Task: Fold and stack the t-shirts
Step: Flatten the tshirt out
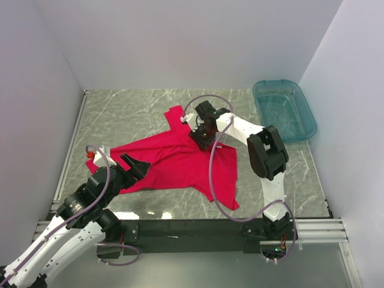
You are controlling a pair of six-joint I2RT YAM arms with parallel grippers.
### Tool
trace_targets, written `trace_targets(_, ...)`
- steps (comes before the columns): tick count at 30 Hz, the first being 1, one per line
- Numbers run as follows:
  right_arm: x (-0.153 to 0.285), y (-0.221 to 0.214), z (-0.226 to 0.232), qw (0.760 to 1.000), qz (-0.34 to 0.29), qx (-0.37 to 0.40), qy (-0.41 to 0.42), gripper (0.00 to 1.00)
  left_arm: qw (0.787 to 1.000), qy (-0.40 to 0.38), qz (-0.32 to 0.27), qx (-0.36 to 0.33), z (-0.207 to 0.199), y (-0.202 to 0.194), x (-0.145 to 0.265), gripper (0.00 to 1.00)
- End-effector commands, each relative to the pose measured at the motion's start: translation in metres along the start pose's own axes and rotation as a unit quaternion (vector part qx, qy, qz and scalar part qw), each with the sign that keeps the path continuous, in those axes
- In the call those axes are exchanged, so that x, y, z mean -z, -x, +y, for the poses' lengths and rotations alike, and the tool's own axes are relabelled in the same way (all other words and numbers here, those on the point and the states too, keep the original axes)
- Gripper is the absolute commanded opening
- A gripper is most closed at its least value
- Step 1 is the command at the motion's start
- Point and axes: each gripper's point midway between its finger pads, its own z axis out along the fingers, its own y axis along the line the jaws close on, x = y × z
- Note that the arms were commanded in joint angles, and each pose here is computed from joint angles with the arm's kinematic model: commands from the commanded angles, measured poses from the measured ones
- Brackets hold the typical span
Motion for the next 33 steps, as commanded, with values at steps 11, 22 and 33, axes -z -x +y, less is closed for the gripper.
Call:
trace_targets(11,-0.007,0.002,-0.006,1.0,0.008,-0.003,-0.004,0.39,1.0,-0.011,-0.001,0.001,-0.007,0.0,-0.005,0.95)
trace_targets(22,0.009,0.014,-0.005,1.0,-0.015,0.0,-0.003,0.33,1.0,-0.011,-0.001,0.004,-0.005,0.0,-0.004,0.95)
trace_targets(33,0.016,0.016,-0.008,1.0,-0.025,-0.005,-0.004,0.32,1.0,-0.013,0.0,0.006,-0.006,-0.001,-0.004,0.95)
